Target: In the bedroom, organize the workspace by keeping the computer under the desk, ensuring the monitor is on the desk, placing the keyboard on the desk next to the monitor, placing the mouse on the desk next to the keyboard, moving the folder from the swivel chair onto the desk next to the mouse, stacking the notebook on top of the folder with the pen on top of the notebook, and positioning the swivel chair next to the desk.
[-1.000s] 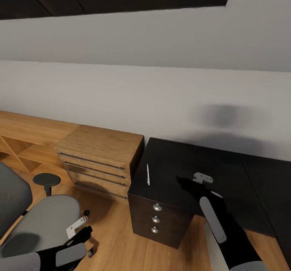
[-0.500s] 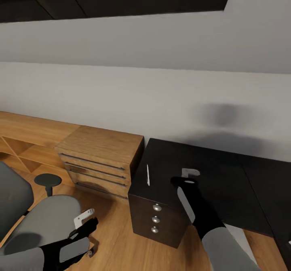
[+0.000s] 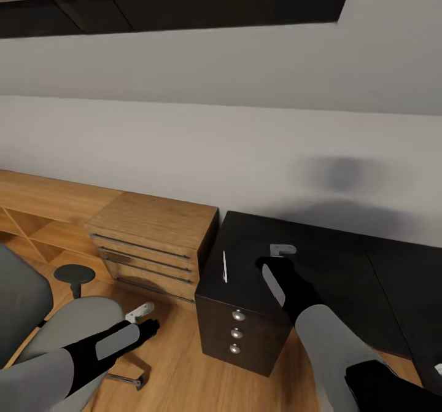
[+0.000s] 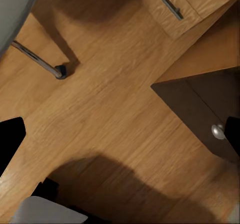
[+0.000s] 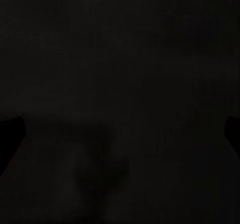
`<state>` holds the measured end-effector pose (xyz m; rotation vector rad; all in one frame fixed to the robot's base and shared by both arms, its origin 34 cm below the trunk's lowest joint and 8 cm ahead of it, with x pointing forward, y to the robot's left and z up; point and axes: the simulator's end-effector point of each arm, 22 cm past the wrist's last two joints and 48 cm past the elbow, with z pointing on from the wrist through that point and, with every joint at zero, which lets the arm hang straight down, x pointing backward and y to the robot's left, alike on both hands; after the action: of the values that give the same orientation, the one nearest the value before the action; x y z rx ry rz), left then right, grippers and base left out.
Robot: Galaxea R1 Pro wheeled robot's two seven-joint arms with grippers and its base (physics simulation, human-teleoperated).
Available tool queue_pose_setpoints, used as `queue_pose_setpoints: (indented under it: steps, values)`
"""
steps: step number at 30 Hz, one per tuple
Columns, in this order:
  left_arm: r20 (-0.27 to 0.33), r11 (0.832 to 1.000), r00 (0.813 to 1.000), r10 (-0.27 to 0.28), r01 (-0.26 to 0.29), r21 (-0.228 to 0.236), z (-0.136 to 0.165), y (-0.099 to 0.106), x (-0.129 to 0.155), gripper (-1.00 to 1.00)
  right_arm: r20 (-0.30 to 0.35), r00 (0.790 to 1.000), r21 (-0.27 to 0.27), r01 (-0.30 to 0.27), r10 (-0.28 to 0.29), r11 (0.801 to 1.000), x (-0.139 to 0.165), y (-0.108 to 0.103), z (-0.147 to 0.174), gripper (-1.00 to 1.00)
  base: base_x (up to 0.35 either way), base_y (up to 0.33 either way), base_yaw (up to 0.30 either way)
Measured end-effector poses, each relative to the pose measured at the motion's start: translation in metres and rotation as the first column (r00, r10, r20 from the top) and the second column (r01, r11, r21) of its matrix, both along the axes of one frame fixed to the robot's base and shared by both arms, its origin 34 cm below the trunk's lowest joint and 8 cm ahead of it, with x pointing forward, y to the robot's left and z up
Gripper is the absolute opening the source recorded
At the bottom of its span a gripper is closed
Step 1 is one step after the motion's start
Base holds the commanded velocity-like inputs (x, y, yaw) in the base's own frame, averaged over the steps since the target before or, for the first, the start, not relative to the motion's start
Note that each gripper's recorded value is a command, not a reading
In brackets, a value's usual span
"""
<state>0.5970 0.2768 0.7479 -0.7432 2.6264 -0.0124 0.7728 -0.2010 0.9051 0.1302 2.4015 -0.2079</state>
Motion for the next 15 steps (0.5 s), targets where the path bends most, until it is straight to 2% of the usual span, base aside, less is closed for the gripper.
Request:
queue_pose_setpoints:
  steps: [1, 4, 11, 15]
  values:
    - [0.001, 1.000, 1.000, -0.014, 0.014, 0.004, 0.0020, -0.0005, 0.0015, 1.00, -0.009, 1.000, 0.043, -0.008, 0.009, 0.999, -0.0019, 0.0084, -0.0060, 1.00, 0.000, 0.000, 0.000]
    - [0.009, 0.999, 0.999, -0.035, 0.035, 0.019, 0.0044, 0.0020, 0.0042, 1.00, -0.001, 1.000, 0.085, -0.003, 0.003, 0.996, -0.0025, 0.0142, -0.0093, 1.00, 0.000, 0.000, 0.000]
    - [0.012, 0.998, 0.999, -0.048, 0.048, 0.029, 0.0049, 0.0034, 0.0051, 1.00, 0.011, 1.000, 0.103, 0.004, -0.005, 0.995, -0.0009, 0.0144, -0.0086, 1.00, 0.000, 0.000, 0.005]
    - [0.008, 0.998, 0.999, -0.050, 0.050, 0.032, 0.0040, 0.0034, 0.0042, 1.00, 0.011, 1.000, 0.105, 0.004, -0.006, 0.994, -0.0008, 0.0147, -0.0094, 1.00, 0.000, 0.000, 0.096]
